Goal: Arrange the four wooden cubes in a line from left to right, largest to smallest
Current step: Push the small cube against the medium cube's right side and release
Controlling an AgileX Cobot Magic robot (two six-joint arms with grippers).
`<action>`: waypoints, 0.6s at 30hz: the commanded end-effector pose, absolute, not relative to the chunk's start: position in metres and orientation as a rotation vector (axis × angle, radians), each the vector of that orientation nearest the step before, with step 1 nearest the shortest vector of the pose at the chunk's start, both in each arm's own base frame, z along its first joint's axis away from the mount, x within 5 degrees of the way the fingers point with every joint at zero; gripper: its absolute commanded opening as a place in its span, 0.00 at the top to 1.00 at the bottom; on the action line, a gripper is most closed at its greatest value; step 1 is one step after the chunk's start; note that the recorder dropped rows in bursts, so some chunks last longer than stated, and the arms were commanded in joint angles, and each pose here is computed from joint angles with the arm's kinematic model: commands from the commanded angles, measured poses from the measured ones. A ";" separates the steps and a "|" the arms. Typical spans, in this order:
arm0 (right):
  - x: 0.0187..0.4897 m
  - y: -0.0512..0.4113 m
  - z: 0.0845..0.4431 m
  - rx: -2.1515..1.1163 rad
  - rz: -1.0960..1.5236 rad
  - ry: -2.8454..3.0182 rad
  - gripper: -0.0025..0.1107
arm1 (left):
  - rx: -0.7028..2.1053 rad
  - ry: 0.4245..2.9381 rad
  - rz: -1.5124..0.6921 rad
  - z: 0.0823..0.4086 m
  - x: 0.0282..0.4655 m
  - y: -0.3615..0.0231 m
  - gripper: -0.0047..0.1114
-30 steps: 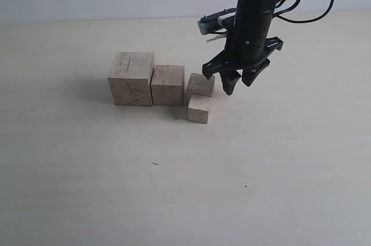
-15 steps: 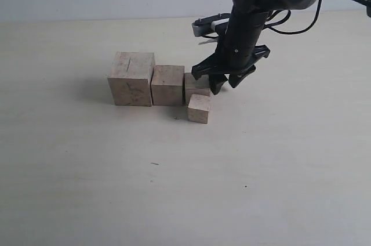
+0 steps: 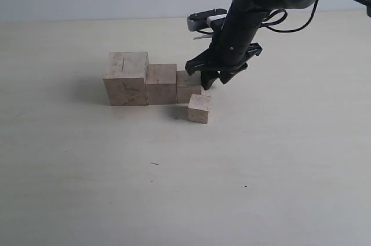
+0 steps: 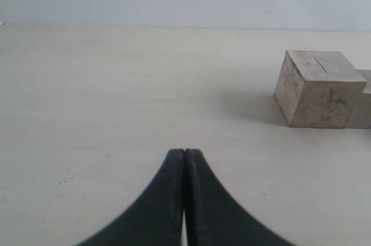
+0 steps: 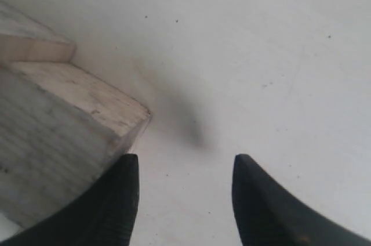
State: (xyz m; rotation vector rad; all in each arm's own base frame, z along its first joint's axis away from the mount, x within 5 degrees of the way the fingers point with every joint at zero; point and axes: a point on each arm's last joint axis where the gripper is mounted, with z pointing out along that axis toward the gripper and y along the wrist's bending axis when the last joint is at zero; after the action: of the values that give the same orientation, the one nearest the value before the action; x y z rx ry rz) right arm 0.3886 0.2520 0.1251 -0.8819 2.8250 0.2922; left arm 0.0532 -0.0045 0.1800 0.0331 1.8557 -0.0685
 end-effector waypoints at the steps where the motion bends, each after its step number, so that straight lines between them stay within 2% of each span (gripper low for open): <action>1: 0.390 0.255 0.127 -0.877 0.313 2.802 0.55 | 0.029 1.835 -0.062 0.181 0.053 -0.004 0.96; 8: 0.389 0.251 0.133 -0.924 0.259 2.808 0.55 | 0.029 1.835 -0.062 0.181 0.053 -0.004 0.96; 12: 0.384 0.244 0.160 -0.972 0.200 2.790 0.55 | 0.029 1.835 -0.062 0.181 0.053 -0.004 0.96; 18: 0.366 0.236 0.217 -0.918 0.253 2.800 0.55 | 0.029 1.835 -0.062 0.181 0.053 -0.004 0.96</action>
State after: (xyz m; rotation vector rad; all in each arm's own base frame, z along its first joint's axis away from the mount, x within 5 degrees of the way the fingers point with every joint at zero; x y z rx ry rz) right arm 0.3762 0.2399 0.1845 -0.9531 2.7967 0.2204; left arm 0.0532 -0.0045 0.1800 0.0331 1.8557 -0.0685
